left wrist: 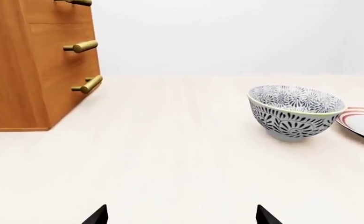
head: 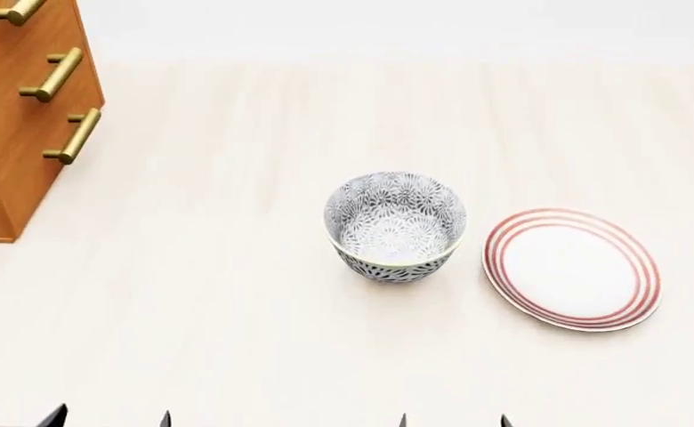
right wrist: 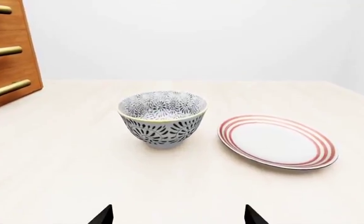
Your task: Put the bowl on top of the cabinet.
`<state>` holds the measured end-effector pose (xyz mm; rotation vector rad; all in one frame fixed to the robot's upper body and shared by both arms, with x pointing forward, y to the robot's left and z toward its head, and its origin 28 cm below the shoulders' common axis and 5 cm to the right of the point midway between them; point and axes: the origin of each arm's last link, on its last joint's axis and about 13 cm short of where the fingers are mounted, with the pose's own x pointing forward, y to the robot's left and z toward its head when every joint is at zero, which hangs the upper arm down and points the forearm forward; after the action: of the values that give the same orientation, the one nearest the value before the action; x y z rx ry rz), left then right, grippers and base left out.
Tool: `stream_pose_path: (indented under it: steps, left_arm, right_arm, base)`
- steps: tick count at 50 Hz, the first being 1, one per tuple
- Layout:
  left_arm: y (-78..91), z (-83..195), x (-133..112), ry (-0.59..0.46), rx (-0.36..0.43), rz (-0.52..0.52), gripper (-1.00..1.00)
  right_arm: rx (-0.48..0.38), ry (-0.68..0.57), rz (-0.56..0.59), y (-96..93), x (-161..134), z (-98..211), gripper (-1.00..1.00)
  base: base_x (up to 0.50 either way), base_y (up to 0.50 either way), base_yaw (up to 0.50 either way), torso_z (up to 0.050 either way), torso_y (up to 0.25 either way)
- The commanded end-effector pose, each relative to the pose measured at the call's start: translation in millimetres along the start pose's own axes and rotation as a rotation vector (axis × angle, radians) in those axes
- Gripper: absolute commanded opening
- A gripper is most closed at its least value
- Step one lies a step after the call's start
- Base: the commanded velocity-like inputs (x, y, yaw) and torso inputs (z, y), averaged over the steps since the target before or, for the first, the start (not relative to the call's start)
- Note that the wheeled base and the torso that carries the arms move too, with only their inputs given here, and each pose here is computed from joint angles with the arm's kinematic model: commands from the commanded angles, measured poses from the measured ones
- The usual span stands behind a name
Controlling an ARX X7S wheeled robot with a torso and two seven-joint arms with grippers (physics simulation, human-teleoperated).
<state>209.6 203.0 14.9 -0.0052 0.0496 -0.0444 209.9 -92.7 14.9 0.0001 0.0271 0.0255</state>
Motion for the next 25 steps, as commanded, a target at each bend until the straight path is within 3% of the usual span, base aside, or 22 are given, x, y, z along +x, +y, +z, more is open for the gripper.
stream_pose_path:
  steps: [1,12,25]
  left_arm:
    - [-0.1,-1.3,-1.1,0.001,0.004,-0.009,1.00]
    - [-0.7,-1.2,-2.2,0.000,0.010,-0.010,1.00]
    - [-1.2,-1.8,-2.2,0.001,0.011,-0.012,1.00]
  right_arm:
    - [0.002,0.005,0.001,1.1,-2.0,0.6,1.00]
    - [0.025,-0.007,-0.035,-0.2,-1.1,1.7,1.00]
    - [0.036,-0.010,-0.036,-0.5,-1.9,2.5,1.00]
  base:
    - [0.00,0.00,0.00,0.000,0.000]
    - [0.00,0.00,0.00,0.000,0.000]
    - [0.00,0.50,0.00,0.000,0.000]
